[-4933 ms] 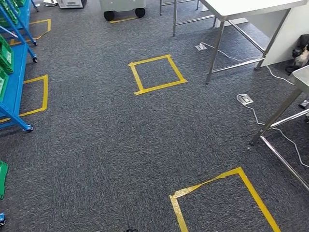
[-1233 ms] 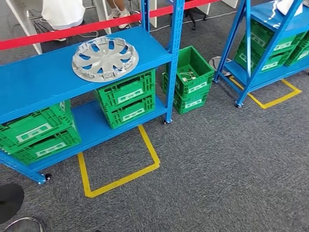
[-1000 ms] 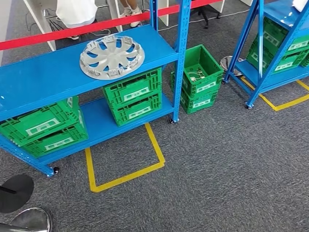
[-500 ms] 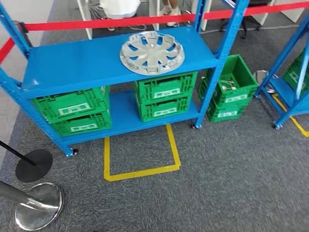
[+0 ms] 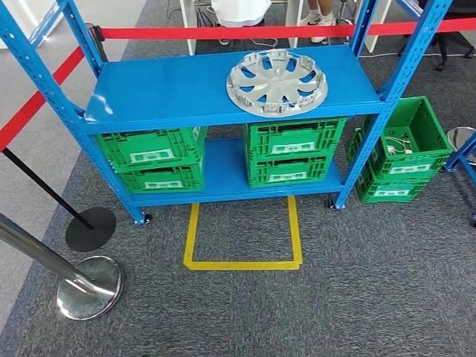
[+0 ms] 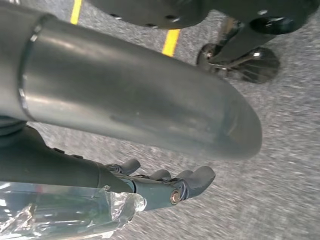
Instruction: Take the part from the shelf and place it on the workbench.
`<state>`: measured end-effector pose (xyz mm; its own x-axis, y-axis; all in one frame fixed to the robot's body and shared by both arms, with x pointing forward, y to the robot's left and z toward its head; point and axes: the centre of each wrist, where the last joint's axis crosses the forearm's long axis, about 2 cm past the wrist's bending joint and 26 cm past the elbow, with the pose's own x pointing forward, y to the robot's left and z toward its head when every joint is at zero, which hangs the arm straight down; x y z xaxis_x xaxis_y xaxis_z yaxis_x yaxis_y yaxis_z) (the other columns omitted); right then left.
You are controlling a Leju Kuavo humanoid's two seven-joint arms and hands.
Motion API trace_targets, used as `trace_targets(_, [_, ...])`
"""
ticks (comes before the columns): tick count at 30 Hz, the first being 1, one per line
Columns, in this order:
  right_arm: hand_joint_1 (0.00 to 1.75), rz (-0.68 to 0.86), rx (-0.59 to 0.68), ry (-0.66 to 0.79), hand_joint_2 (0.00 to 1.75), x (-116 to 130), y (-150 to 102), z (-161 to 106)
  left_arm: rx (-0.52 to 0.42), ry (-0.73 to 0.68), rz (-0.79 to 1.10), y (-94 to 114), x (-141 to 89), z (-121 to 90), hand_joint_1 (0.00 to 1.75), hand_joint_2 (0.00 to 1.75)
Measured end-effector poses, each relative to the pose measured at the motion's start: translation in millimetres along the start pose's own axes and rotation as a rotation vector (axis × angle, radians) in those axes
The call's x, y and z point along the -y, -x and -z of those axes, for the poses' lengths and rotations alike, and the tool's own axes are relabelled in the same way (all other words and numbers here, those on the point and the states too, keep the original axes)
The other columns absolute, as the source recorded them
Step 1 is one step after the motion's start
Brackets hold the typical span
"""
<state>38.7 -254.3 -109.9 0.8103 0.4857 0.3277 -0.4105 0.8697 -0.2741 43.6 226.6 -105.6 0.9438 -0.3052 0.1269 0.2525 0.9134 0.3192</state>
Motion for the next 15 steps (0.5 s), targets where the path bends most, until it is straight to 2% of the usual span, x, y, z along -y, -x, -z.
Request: trace_targets(15, [0.00,0.018,0.004,-0.003,0.00,-0.3,0.2,-0.1,-0.004,-0.003,-0.058,-1.3,-1.3,0.5,0.00,0.00])
